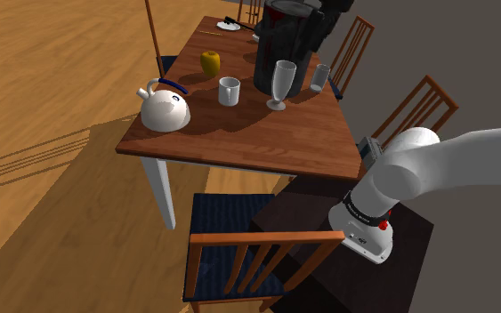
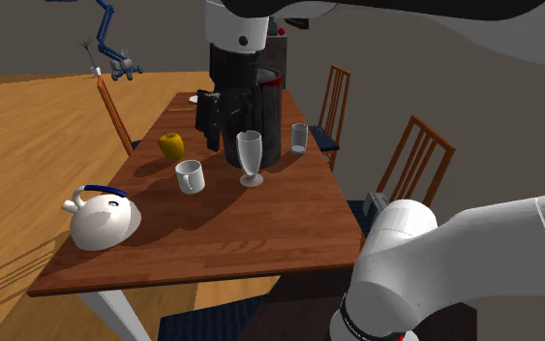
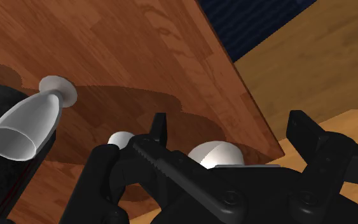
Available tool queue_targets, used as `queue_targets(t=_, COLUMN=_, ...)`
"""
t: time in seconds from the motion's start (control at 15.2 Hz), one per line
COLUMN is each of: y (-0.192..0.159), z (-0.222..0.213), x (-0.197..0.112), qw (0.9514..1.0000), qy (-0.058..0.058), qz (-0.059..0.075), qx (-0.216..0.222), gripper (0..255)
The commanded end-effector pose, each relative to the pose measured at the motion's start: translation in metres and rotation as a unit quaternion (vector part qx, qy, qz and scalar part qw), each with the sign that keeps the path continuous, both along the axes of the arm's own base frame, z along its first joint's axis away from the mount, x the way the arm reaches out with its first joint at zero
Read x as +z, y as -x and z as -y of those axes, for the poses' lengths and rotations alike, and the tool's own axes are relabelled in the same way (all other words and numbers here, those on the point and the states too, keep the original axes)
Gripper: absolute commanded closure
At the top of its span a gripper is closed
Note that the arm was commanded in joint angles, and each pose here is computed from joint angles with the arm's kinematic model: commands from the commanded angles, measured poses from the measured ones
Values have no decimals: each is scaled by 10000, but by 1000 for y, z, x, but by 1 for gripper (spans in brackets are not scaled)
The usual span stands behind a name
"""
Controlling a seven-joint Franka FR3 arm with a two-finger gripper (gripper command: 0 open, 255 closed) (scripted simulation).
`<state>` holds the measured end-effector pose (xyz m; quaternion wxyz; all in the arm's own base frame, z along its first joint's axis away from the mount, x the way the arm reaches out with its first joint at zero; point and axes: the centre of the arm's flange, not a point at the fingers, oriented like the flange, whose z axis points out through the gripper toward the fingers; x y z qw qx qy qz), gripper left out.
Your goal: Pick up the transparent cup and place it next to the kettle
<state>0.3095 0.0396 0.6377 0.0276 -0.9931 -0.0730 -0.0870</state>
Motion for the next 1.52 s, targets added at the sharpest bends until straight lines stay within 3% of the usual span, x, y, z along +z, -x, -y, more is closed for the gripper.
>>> queue_targets(t=0.0, y=0, z=0, x=0, qw=10000, qy=0, qz=0, qx=0, gripper=0)
queue_targets(t=1.45, y=-197, z=187, x=-124, qw=9963, qy=242, qz=-766, qx=-315, gripper=0)
